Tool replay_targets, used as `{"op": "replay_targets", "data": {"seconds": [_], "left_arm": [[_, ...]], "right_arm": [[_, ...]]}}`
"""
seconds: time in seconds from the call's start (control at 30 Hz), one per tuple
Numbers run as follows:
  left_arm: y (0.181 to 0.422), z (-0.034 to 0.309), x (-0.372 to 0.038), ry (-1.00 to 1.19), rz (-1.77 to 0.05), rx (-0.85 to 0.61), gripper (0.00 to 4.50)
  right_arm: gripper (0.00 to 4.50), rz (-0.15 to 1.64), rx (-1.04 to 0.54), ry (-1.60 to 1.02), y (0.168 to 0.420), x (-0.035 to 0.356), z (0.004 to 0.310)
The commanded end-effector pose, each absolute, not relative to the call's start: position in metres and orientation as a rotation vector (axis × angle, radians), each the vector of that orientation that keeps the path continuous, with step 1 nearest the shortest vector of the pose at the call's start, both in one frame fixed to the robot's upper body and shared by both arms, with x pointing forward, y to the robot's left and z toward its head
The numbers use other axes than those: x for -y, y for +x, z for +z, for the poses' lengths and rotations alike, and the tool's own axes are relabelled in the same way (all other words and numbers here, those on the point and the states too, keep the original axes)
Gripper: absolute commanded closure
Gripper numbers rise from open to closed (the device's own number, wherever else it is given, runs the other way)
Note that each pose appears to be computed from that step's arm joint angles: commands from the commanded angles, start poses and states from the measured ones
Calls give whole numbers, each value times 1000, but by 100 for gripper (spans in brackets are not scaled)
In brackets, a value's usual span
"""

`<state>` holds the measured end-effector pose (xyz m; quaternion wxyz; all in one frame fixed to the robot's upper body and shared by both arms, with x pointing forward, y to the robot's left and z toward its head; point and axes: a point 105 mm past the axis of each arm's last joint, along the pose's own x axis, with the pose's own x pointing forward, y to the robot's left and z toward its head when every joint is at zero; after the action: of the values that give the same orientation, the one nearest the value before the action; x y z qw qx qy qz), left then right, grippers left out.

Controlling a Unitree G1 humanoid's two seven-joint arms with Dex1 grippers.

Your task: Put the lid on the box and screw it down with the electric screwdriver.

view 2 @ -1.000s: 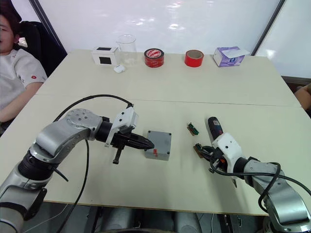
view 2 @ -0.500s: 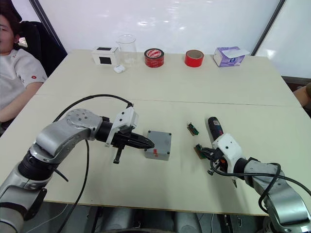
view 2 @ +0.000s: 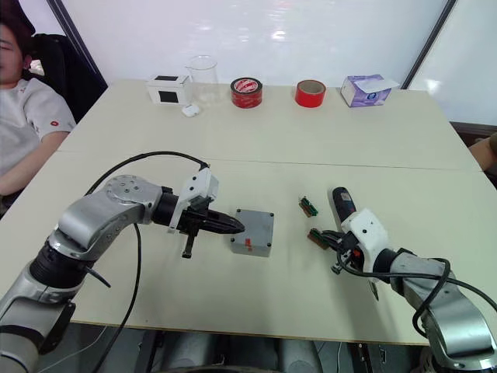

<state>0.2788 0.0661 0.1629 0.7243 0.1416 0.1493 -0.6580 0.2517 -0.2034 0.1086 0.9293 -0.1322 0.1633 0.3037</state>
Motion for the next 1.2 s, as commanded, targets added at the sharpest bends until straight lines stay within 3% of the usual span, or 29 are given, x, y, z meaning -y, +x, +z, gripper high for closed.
{"op": "replay_targets", "data": {"seconds": [0.03,0.23,0.5,0.8,1.2], "left_arm": [[288,173,-79,269,-1386,-304,450],[291,166,-104,242,-1281,-361,450],[279,161,-118,229,-1230,-393,450],[276,164,-118,211,-1196,-384,450],[278,162,-114,217,-1202,-387,450]], "right_arm": [[447,642,-232,-275,252,196,138],[447,782,-120,-252,258,154,167],[447,885,-103,-217,275,115,160],[447,898,-131,-248,281,115,142],[447,891,-107,-218,276,121,152]]}}
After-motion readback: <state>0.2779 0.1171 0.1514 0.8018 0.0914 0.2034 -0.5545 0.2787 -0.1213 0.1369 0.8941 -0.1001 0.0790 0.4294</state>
